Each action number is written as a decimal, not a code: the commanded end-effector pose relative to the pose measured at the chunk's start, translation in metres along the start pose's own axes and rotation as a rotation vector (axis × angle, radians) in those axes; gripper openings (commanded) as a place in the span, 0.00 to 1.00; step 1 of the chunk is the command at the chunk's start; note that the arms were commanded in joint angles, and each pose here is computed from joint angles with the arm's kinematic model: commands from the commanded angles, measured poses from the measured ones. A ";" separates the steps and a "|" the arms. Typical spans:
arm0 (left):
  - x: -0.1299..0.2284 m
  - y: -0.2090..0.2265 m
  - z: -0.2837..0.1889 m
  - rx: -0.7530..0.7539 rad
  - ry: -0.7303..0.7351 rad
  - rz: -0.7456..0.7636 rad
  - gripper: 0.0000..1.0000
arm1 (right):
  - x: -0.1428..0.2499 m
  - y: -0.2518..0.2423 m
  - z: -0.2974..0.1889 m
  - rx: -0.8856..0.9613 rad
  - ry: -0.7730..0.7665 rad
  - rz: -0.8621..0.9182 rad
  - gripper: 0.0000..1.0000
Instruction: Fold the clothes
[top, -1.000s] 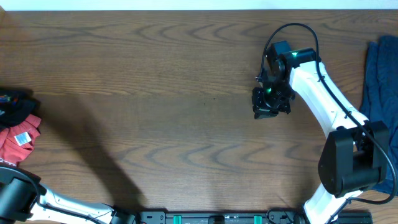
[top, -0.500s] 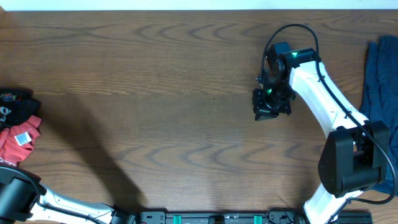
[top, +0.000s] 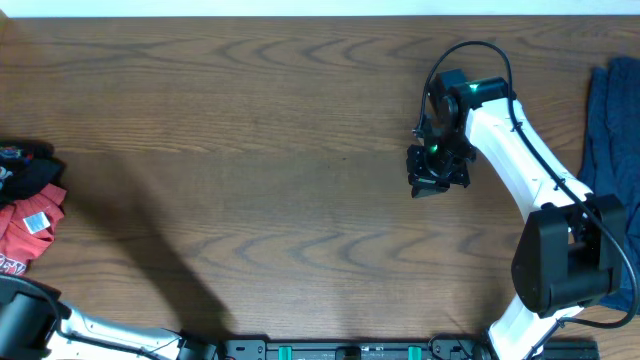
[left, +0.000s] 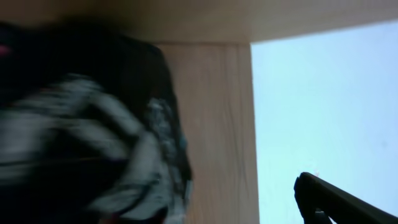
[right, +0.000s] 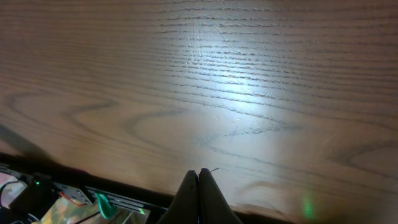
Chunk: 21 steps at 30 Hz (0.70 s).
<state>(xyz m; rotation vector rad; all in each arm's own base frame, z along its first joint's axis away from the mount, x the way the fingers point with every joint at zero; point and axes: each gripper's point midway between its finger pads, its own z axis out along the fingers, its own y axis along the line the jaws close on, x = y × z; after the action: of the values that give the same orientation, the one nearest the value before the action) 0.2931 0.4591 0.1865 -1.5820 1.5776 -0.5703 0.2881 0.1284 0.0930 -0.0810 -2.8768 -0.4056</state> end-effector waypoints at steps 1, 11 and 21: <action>-0.021 0.005 -0.029 -0.027 -0.079 0.029 0.98 | 0.003 0.007 0.002 -0.014 0.009 -0.001 0.01; -0.013 0.003 -0.032 -0.009 -0.044 0.052 0.98 | 0.003 0.007 0.002 -0.014 0.009 -0.001 0.01; 0.028 -0.059 -0.053 0.011 -0.011 0.225 0.98 | 0.003 0.007 0.002 -0.014 0.008 -0.002 0.01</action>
<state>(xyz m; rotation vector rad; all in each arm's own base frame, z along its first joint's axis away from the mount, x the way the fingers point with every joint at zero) 0.2901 0.4285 0.2240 -1.4927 1.6614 -0.5319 0.2878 0.1301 0.0936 -0.0815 -2.8723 -0.4197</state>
